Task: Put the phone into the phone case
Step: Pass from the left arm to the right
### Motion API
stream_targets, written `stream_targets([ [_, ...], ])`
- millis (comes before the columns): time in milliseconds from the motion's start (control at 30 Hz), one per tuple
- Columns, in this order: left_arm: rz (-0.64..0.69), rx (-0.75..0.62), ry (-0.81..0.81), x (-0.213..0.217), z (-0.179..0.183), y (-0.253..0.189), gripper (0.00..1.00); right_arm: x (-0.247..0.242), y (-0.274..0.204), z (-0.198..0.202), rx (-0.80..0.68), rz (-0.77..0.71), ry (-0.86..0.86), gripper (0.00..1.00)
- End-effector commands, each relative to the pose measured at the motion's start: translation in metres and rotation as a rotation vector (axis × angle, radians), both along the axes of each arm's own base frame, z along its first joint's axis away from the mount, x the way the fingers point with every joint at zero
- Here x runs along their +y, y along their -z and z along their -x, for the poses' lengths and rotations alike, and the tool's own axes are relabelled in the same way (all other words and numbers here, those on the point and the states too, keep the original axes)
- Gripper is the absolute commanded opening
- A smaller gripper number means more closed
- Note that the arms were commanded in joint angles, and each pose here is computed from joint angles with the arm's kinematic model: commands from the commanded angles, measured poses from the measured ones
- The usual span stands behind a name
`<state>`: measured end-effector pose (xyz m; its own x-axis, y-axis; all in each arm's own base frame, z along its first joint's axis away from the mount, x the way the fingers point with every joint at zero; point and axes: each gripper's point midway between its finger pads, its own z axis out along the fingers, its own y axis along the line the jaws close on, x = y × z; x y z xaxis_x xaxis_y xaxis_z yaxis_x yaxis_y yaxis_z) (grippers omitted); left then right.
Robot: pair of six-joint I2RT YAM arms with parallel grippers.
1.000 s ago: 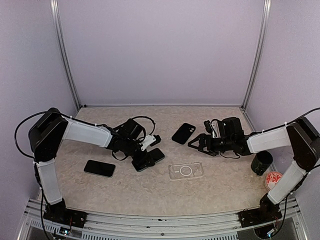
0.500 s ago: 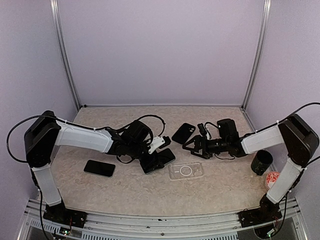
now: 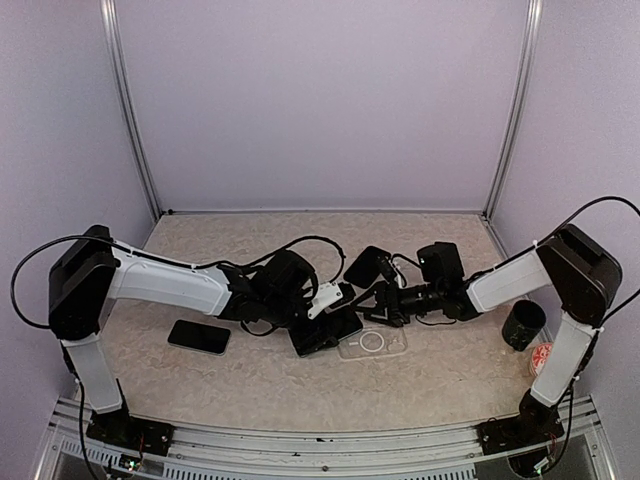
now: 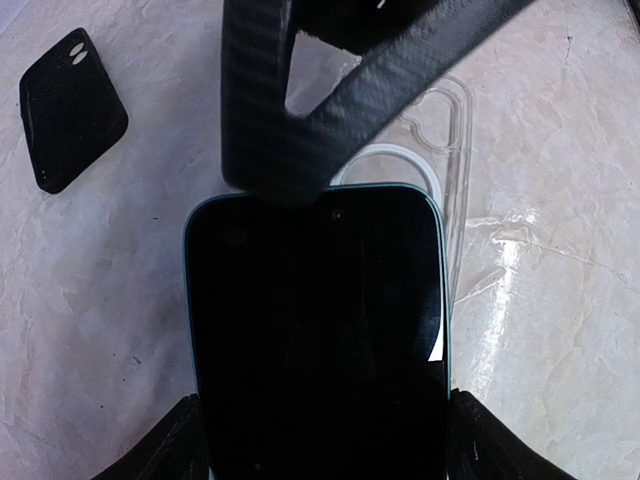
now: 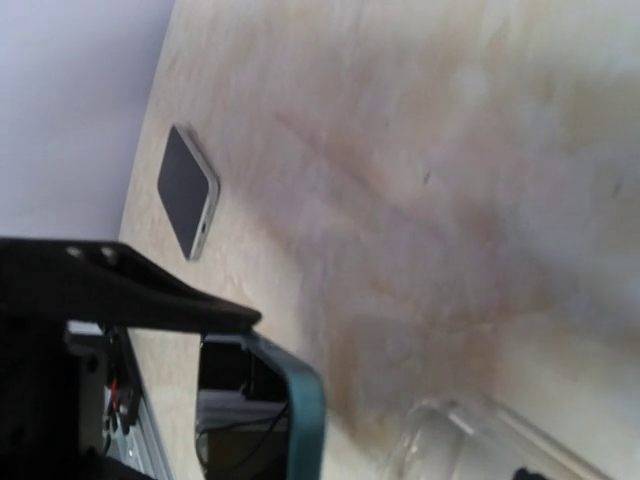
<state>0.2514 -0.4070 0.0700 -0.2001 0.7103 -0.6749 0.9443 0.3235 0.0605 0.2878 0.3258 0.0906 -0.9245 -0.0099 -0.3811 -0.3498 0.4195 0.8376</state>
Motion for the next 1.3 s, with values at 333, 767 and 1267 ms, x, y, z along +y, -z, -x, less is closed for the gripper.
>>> stream_targets([
  [333,0.108,-0.101,0.010,-0.024,-0.005,-0.047,0.55,0.036,-0.003,0.019,0.025,-0.073,-0.121,0.68],
  [767,0.103,-0.119,0.012,-0.027,-0.002,-0.048,0.56,0.040,-0.002,0.026,0.044,-0.104,-0.138,0.37],
  [1267,0.101,-0.121,0.005,-0.023,-0.001,-0.044,0.66,0.041,-0.010,0.030,0.054,-0.152,-0.152,0.07],
])
